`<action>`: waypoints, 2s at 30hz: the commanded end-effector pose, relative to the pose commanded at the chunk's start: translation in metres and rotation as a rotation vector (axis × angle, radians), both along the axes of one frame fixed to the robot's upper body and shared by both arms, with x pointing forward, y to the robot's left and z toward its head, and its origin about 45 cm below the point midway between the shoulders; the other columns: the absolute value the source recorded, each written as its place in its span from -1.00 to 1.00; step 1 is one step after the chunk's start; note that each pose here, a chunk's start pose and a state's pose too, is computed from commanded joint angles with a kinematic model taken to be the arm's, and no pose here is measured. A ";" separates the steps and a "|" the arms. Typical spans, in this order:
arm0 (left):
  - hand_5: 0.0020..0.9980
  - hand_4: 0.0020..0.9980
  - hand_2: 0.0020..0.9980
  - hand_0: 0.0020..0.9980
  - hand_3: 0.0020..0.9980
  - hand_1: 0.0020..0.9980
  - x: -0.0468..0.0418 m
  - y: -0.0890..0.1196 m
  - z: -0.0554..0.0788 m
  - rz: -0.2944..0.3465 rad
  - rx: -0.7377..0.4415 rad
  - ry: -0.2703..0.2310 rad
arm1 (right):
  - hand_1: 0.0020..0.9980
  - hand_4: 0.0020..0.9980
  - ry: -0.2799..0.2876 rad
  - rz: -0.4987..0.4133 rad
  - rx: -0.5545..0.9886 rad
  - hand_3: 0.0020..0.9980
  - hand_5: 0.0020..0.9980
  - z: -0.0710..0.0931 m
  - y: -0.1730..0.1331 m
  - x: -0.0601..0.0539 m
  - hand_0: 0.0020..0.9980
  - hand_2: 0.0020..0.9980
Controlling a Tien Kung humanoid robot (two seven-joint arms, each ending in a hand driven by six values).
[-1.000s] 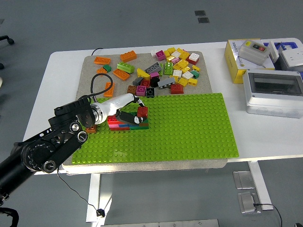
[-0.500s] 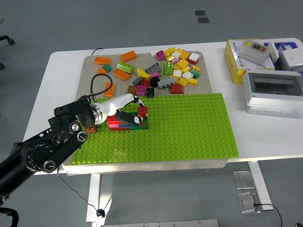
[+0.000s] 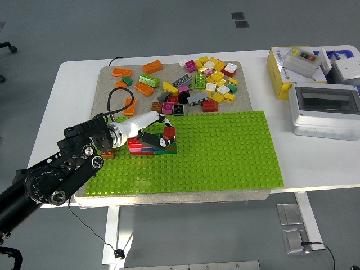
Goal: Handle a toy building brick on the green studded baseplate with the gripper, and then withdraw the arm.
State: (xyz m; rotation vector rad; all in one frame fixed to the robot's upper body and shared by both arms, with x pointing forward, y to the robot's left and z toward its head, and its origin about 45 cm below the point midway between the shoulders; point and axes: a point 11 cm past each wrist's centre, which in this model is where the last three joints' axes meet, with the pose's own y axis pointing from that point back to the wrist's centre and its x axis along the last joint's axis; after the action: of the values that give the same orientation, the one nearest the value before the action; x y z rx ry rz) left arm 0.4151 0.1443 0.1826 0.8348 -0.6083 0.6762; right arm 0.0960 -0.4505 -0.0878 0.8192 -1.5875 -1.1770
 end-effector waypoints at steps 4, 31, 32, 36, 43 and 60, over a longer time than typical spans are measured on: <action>-0.34 0.34 0.82 0.93 0.26 0.90 -0.0001 0.000 0.000 -0.001 0.000 0.000 | 0.28 0.19 0.001 0.000 0.000 0.49 1.00 0.000 0.000 -0.001 0.40 -0.16; -0.30 0.39 0.83 0.92 0.31 0.91 -0.0006 0.000 0.000 -0.003 -0.001 -0.003 | 0.28 0.19 0.005 -0.001 0.000 0.49 1.00 -0.001 0.000 -0.003 0.40 -0.17; -0.30 0.39 0.83 0.92 0.31 0.91 -0.0005 0.000 0.000 -0.003 -0.002 -0.004 | 0.28 0.19 0.005 -0.001 0.000 0.49 1.00 0.000 0.000 -0.003 0.40 -0.17; -0.30 0.40 0.84 0.92 0.36 0.91 -0.0002 0.000 0.001 -0.004 -0.003 -0.006 | 0.28 0.19 0.004 -0.001 0.000 0.49 1.00 0.000 0.000 -0.002 0.40 -0.17; -0.30 0.40 0.85 0.92 0.41 0.91 0.0004 0.000 0.001 -0.003 -0.004 -0.010 | 0.27 0.19 0.003 -0.001 0.000 0.49 1.00 0.000 -0.001 -0.001 0.40 -0.17; -0.29 0.42 0.86 0.92 0.43 0.92 0.0003 -0.001 0.001 -0.004 -0.004 -0.010 | 0.27 0.19 0.001 0.000 0.000 0.49 1.00 0.000 -0.001 0.000 0.41 -0.17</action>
State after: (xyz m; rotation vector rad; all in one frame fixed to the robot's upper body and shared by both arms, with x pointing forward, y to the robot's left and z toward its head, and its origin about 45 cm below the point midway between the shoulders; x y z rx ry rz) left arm 0.4154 0.1436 0.1840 0.8264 -0.6172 0.6782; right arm 0.0957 -0.4511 -0.0876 0.8178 -1.5865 -1.1775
